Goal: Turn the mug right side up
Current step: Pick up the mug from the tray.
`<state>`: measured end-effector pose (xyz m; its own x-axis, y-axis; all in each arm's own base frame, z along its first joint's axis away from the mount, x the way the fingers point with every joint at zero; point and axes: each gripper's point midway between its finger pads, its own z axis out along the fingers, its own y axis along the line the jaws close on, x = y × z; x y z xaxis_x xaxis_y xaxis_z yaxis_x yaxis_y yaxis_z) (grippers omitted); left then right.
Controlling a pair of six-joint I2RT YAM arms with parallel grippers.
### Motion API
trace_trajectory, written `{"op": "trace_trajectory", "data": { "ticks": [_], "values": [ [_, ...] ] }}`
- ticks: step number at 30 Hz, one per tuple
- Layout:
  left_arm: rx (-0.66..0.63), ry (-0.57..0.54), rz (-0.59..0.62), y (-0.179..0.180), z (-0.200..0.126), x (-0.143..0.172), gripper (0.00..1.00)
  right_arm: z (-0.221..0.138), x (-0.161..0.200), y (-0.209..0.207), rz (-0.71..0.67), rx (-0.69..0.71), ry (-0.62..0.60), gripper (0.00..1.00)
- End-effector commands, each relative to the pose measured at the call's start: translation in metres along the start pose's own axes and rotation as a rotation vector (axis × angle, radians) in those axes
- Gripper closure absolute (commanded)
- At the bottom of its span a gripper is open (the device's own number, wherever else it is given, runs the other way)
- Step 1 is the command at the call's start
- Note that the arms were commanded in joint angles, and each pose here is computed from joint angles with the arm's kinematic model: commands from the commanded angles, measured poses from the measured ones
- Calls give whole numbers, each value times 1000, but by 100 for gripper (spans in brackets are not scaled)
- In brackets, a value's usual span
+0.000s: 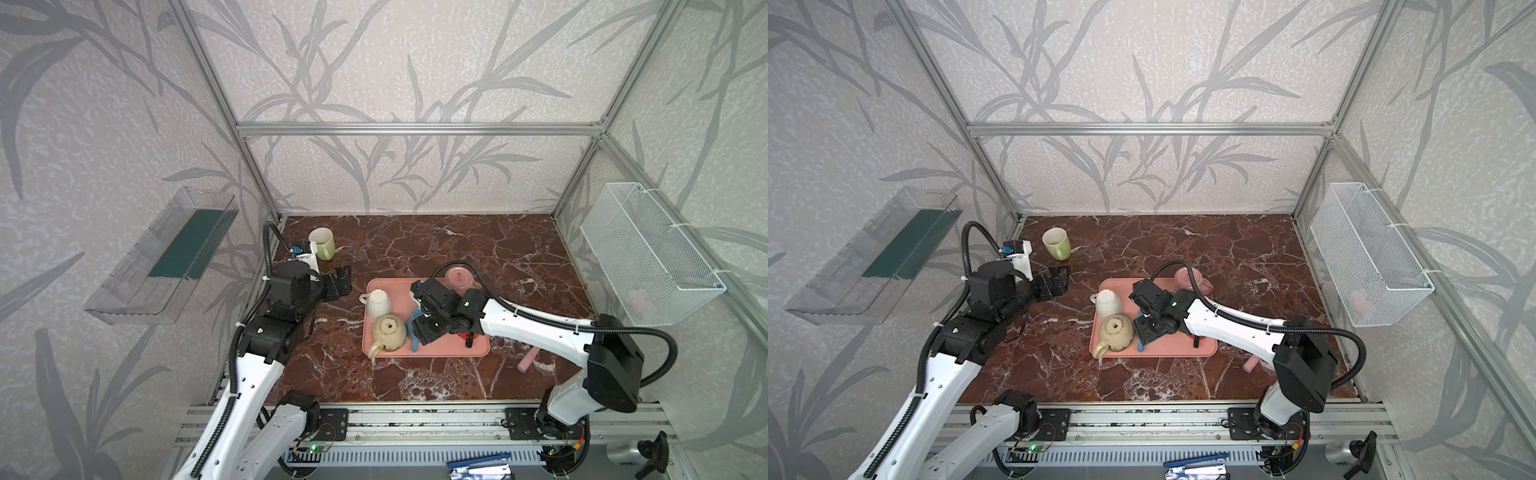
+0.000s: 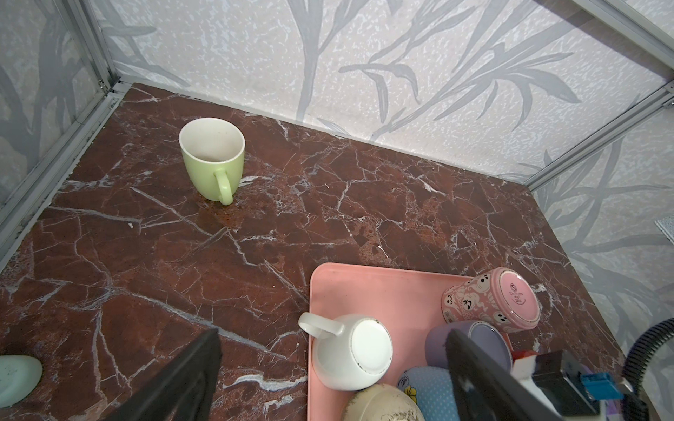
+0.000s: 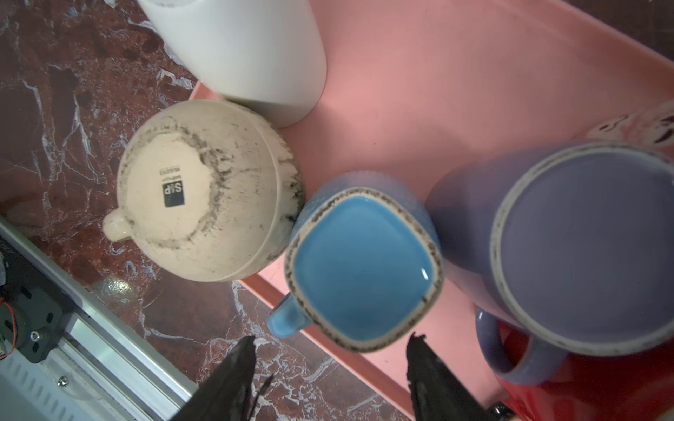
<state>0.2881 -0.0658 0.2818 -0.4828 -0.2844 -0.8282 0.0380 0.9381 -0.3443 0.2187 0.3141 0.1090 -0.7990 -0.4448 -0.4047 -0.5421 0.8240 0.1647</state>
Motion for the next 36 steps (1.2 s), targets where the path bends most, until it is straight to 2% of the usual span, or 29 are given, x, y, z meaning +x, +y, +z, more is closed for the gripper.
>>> {"op": "trace_trajectory", "data": {
  "ticks": [1, 22, 36],
  "values": [
    [0, 17, 10, 0, -1, 6, 6, 4, -4, 7, 2, -16, -1, 35],
    [10, 7, 25, -3, -5, 5, 6, 32, -17, -1, -79, 96, 58, 38],
    [8, 12, 27, -3, -4, 6, 6, 32, -26, -11, -105, 143, 77, 62]
  ]
}}
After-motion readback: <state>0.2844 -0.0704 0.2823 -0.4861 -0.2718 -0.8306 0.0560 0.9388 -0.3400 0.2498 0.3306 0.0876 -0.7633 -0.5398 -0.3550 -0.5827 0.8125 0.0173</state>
